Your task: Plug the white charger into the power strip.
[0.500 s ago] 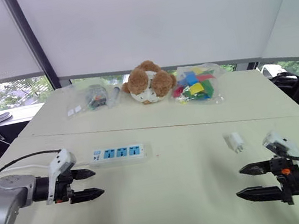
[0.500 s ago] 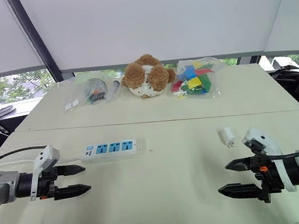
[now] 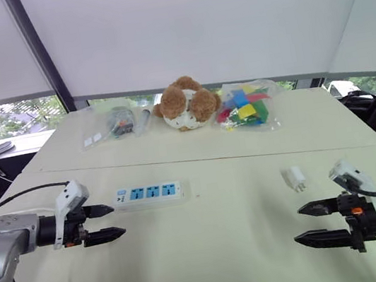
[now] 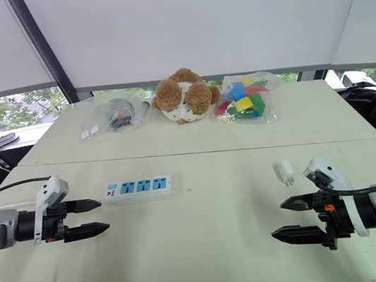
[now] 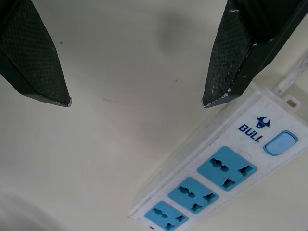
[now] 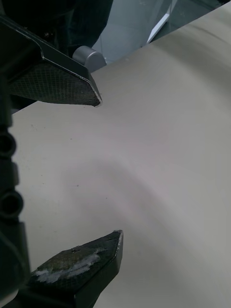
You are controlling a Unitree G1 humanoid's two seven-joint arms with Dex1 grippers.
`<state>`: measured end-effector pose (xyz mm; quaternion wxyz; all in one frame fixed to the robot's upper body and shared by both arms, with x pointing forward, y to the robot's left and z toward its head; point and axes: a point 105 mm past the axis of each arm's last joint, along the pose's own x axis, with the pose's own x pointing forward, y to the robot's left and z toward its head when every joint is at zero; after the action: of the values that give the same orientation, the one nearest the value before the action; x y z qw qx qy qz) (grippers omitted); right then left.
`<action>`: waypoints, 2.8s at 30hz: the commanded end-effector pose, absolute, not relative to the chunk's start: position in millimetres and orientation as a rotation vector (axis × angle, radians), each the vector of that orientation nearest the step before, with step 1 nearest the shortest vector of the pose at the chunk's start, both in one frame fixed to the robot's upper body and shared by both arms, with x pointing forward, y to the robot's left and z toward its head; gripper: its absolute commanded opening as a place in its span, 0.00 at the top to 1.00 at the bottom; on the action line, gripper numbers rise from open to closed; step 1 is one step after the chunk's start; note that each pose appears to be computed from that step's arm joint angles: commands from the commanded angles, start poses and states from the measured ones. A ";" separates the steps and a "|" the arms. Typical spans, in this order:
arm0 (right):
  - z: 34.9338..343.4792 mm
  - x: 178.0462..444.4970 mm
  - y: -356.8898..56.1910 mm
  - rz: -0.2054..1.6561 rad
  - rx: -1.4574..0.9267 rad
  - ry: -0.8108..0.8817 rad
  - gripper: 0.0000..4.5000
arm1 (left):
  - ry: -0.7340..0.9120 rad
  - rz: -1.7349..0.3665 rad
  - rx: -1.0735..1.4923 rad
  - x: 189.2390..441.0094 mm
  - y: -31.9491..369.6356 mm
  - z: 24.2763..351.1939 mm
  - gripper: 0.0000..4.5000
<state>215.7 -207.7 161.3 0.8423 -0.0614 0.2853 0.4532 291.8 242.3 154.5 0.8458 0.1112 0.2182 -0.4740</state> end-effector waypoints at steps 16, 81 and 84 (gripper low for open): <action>162.0 217.5 -205.1 0.953 -0.144 0.574 0.00 | 0.408 -0.973 0.324 304.1 249.3 169.1 0.01; 204.3 218.2 -132.0 1.095 -0.080 0.394 0.00 | 0.413 -1.118 0.627 377.6 230.1 119.9 0.32; 204.9 222.5 -137.8 1.064 -0.079 0.397 0.00 | 0.394 -1.155 0.644 376.5 224.1 121.5 0.32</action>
<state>219.6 -133.2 195.3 0.8331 -0.0279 0.2067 0.5123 374.6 234.6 115.2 0.7767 0.2922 0.2083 -0.5176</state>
